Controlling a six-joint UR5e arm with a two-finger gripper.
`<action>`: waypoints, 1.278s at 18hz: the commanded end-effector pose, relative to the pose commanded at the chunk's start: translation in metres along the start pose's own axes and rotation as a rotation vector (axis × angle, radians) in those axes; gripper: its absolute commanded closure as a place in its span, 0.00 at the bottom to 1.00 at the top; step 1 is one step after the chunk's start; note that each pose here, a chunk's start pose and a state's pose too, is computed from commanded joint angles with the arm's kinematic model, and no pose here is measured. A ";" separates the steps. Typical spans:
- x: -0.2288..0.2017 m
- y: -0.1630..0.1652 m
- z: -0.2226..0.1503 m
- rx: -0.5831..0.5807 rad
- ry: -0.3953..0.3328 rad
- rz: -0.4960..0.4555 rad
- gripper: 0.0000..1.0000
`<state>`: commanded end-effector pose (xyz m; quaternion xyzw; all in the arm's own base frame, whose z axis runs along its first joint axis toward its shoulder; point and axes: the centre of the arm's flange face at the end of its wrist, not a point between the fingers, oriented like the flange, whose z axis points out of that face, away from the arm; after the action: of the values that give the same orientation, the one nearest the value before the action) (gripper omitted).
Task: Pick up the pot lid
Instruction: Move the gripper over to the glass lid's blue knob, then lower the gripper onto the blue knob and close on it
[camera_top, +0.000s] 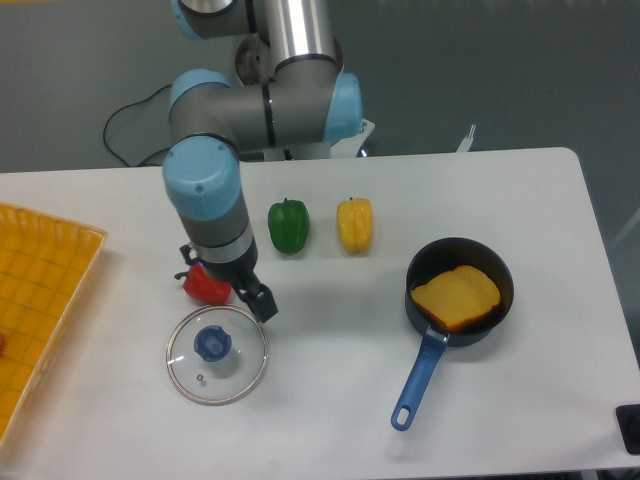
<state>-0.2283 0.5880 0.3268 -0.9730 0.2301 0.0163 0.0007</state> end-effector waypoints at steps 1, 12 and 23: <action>-0.003 -0.001 0.006 -0.016 0.001 0.003 0.00; 0.000 -0.024 0.031 -0.055 -0.001 -0.194 0.00; -0.005 -0.042 0.057 0.015 -0.021 -0.197 0.00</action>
<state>-0.2160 0.6286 0.2697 -0.9907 0.1334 0.0248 0.0118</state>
